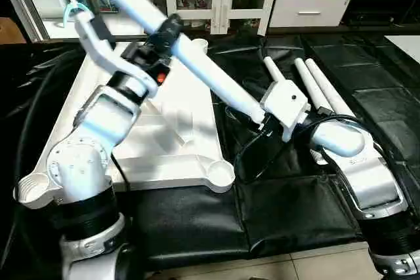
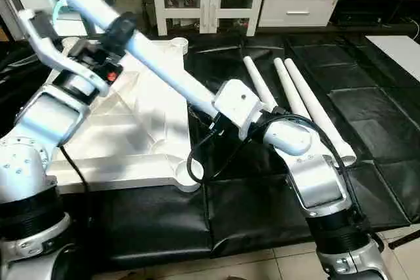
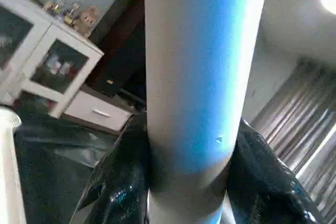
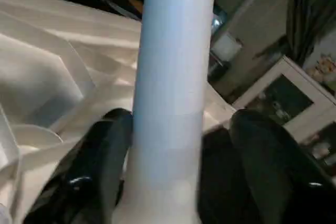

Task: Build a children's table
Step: Pick table leg

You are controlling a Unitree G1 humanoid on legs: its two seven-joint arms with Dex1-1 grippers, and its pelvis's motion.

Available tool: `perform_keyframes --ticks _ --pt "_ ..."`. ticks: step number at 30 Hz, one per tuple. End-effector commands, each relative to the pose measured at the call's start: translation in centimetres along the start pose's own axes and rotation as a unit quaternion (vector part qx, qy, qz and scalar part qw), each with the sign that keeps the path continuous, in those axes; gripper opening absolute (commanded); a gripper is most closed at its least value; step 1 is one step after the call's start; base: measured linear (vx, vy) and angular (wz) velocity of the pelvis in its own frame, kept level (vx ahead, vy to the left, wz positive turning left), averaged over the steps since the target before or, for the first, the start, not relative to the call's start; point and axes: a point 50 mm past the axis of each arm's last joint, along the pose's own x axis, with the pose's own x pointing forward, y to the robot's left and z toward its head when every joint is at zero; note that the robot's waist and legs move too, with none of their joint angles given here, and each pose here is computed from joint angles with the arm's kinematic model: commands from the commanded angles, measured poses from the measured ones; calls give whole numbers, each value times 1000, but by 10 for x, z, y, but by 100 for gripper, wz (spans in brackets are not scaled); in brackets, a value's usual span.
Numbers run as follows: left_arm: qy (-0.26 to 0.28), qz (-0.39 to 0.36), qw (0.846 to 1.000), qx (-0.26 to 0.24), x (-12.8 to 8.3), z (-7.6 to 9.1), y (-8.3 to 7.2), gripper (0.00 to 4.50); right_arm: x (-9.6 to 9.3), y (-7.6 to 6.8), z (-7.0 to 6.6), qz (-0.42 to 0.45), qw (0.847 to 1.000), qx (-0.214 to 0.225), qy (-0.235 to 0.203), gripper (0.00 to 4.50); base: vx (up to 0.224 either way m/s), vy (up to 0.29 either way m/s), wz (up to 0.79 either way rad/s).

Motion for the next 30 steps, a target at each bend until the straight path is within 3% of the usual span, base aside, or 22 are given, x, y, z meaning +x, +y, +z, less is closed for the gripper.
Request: perform_keyframes --ticks 1,2,5,7,13,19,30 --pt "5 -12 996 91 2 -4 -11 168 6 -6 -5 -48 999 -13 22 352 0 0 0" --pt "5 -12 996 91 2 -4 -11 168 6 -6 -5 -48 999 -13 22 364 0 0 0" --pt "-5 -11 984 178 7 -11 -19 167 20 -5 -8 -107 994 8 23 379 0 0 0" --pt "-20 -8 980 196 9 -14 -22 167 29 -3 -7 -136 990 16 21 379 0 0 0" --pt "-43 -12 977 209 10 -14 -29 167 46 5 0 -152 988 8 3 379 0 0 0" --pt "-66 -17 978 199 9 -12 -30 167 60 13 -3 -139 989 -49 16 379 0 0 0" --pt "-84 -28 980 178 8 -8 -33 167 61 8 -10 -148 987 -59 24 379 0 0 0"
